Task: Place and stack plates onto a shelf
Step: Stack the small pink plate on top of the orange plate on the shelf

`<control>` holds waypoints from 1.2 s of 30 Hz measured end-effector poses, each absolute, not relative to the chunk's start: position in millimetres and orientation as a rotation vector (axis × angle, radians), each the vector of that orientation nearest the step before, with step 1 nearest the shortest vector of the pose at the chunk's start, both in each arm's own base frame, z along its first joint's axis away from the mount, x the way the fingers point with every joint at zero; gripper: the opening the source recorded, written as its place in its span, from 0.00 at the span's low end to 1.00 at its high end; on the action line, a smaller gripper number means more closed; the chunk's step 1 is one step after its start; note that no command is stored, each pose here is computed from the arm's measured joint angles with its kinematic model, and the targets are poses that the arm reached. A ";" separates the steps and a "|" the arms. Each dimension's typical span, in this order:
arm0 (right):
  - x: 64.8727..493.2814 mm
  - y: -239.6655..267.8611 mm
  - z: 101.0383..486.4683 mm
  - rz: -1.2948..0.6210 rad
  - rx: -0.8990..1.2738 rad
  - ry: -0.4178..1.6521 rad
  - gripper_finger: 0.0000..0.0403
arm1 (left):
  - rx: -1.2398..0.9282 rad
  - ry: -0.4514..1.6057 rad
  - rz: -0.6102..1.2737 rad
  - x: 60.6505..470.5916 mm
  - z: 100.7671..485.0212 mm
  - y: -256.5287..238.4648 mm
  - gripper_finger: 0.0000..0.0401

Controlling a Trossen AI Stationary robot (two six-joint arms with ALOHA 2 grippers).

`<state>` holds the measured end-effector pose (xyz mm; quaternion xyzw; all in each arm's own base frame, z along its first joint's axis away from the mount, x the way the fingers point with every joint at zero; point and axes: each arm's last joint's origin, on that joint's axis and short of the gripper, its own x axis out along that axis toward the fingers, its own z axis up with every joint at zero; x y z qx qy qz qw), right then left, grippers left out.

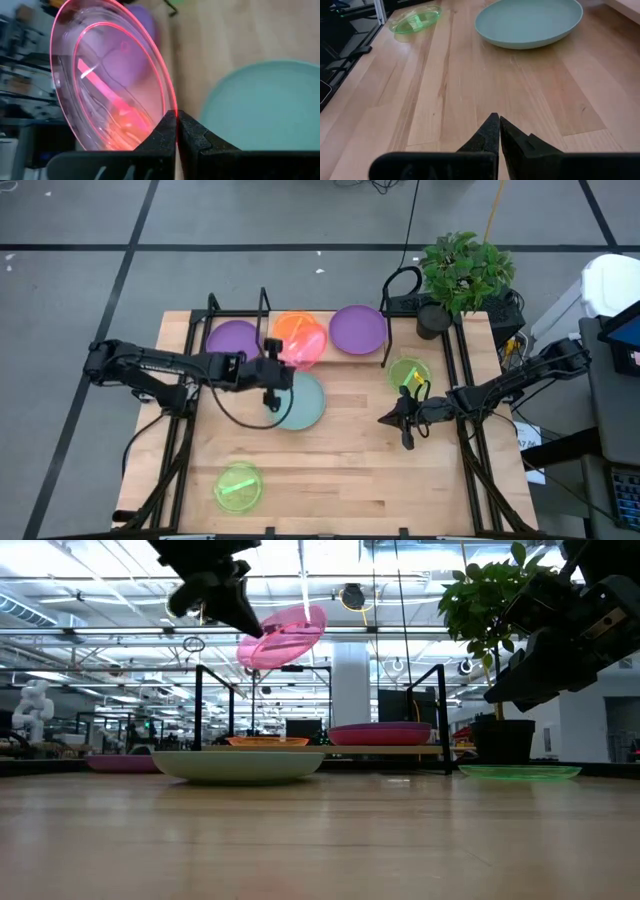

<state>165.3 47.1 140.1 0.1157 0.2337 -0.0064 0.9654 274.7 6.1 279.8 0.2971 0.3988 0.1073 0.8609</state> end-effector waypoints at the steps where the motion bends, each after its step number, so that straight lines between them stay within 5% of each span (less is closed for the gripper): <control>1: 165.3 47.1 140.1 -0.013 0.235 0.473 0.00 | 0.625 0.823 0.231 276.0 281.1 10.2 0.01; 22: 165.3 47.1 140.1 -0.012 0.236 0.473 0.00 | 0.461 0.739 0.407 271.6 290.4 87.9 0.01; 36: 165.4 47.5 140.4 -0.006 0.242 0.471 0.00 | 0.427 0.881 0.433 294.4 242.0 126.2 0.01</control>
